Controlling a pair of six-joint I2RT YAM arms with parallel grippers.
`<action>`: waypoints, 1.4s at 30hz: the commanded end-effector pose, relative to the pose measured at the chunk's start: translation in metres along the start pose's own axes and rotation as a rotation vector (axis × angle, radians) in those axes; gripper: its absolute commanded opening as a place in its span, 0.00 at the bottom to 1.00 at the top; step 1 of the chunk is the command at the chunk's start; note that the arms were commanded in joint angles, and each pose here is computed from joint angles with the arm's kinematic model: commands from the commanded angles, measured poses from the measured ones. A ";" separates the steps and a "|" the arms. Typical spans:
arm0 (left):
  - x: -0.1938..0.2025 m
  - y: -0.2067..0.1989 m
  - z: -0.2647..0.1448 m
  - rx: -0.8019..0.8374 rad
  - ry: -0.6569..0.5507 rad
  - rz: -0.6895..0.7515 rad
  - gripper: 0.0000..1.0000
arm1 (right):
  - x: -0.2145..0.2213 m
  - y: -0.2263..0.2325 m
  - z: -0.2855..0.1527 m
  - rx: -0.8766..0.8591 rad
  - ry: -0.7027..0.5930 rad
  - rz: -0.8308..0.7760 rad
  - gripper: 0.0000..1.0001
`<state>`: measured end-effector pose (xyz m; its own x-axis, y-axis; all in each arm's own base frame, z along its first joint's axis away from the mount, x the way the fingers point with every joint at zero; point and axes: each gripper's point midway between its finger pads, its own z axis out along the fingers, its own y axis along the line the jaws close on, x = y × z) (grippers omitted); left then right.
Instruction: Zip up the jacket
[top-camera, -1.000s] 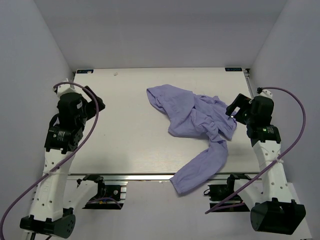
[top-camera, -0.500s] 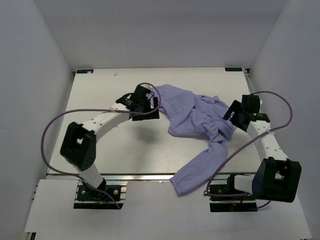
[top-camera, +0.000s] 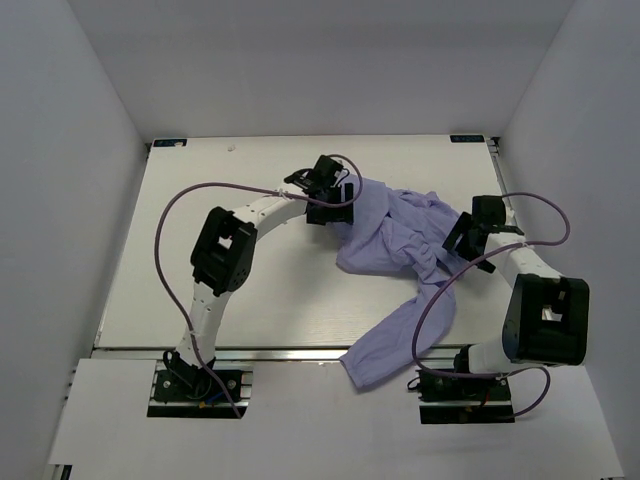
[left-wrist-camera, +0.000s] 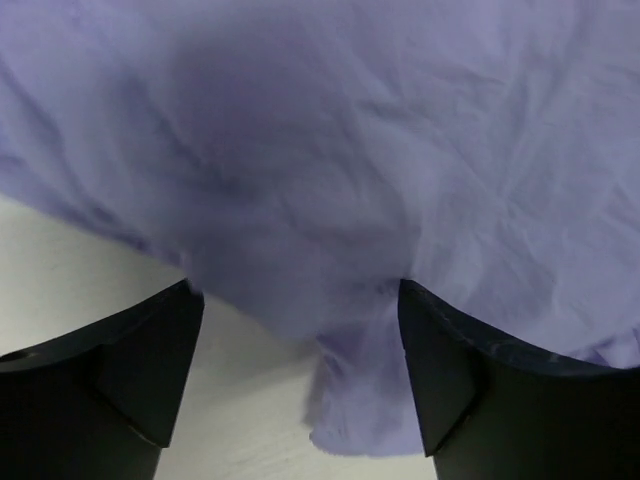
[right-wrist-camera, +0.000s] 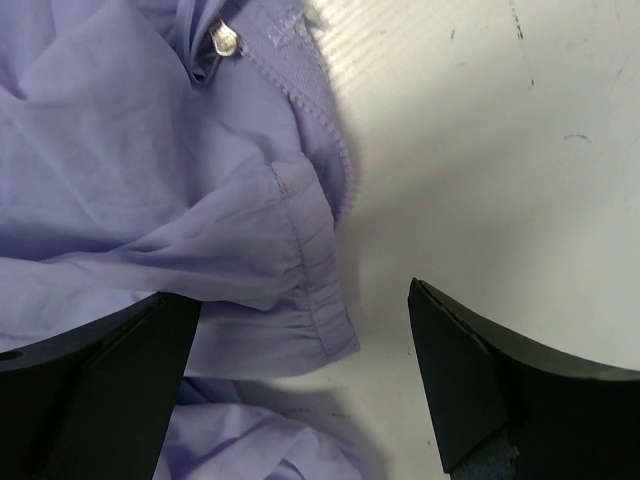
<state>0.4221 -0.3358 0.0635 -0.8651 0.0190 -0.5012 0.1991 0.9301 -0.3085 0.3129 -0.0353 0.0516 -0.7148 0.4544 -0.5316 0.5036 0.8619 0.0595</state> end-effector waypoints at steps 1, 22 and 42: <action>-0.007 -0.020 -0.002 0.060 0.012 0.020 0.86 | -0.013 0.001 0.007 -0.001 -0.066 0.017 0.89; -0.049 -0.036 -0.221 0.195 -0.371 0.031 0.00 | -0.126 0.055 -0.186 -0.485 -0.652 -0.043 0.00; -0.054 0.063 -0.487 -0.003 -1.027 -0.262 0.00 | -0.226 0.009 -0.375 -0.382 -1.116 0.102 0.00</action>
<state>0.2298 -0.1202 0.4970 -0.0804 -0.5177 -0.8518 0.2893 0.8056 -0.5170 0.2679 -0.0237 0.5094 0.2893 0.2666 -0.9194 0.0879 0.9490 0.3028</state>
